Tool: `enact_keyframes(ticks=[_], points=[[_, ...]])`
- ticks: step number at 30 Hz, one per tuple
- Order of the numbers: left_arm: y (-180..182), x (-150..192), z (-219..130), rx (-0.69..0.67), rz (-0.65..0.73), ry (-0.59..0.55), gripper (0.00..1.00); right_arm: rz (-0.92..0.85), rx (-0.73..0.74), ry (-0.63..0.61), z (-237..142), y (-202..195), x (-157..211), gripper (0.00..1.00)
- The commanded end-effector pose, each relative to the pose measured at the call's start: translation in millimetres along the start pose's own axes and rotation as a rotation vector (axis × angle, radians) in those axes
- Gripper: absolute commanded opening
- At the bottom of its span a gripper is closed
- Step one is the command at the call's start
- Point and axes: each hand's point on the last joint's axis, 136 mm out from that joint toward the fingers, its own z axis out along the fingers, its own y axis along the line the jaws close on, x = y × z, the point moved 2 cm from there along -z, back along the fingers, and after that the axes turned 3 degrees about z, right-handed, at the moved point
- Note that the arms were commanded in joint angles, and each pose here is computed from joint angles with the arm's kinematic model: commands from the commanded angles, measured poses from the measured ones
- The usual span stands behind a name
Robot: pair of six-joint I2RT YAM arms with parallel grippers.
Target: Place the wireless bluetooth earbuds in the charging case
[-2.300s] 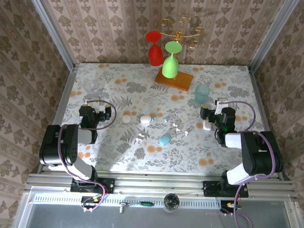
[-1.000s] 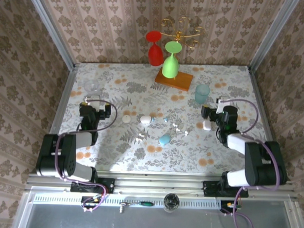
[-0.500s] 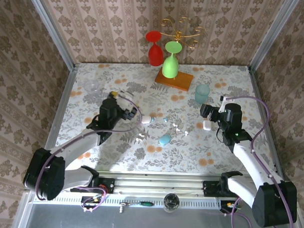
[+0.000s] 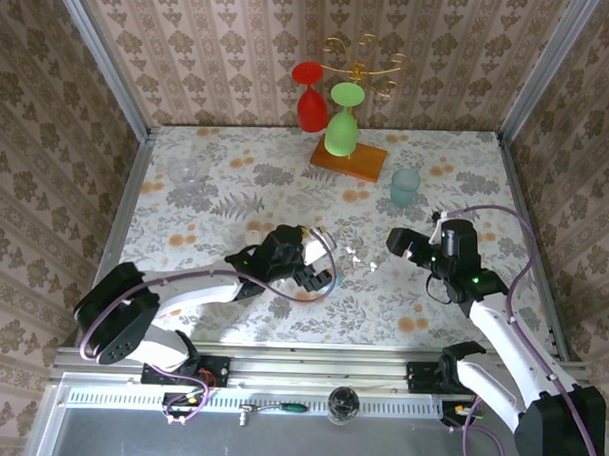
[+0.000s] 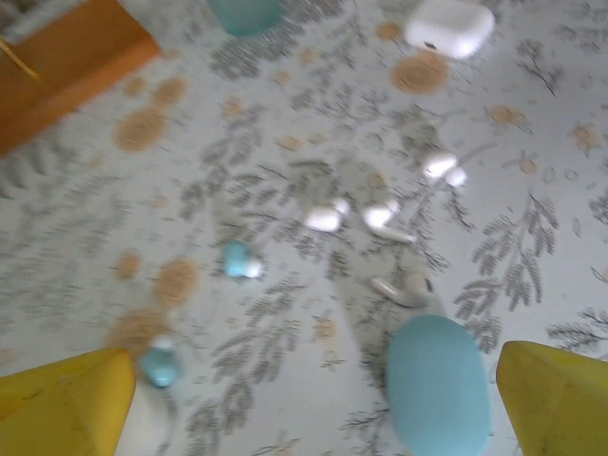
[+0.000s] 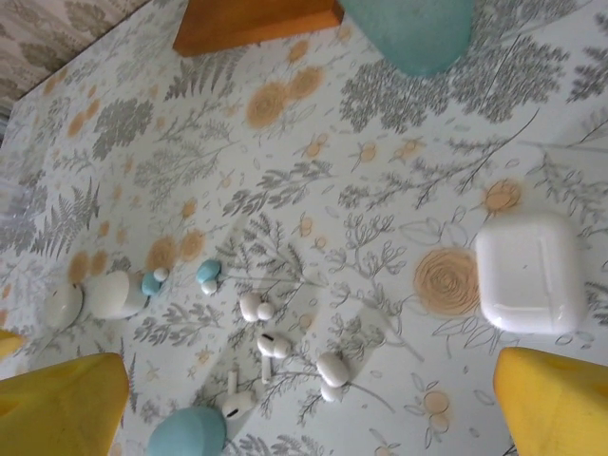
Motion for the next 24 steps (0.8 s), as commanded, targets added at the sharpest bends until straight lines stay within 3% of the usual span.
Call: enact_keyframes(ticks=[1,11,24], points=[[-9,4,16,0.044,-0.057,-0.013,0.98,0.048,-0.015,0.057,2,-2,16,1.0],[-35,26,42,0.13,-0.053,0.023,0.98,0.05,0.002,0.068,7,-6,19,1.0],[-35,61,54,0.12,-0.024,0.135,0.9,0.053,0.006,0.067,7,-7,20,1.0]])
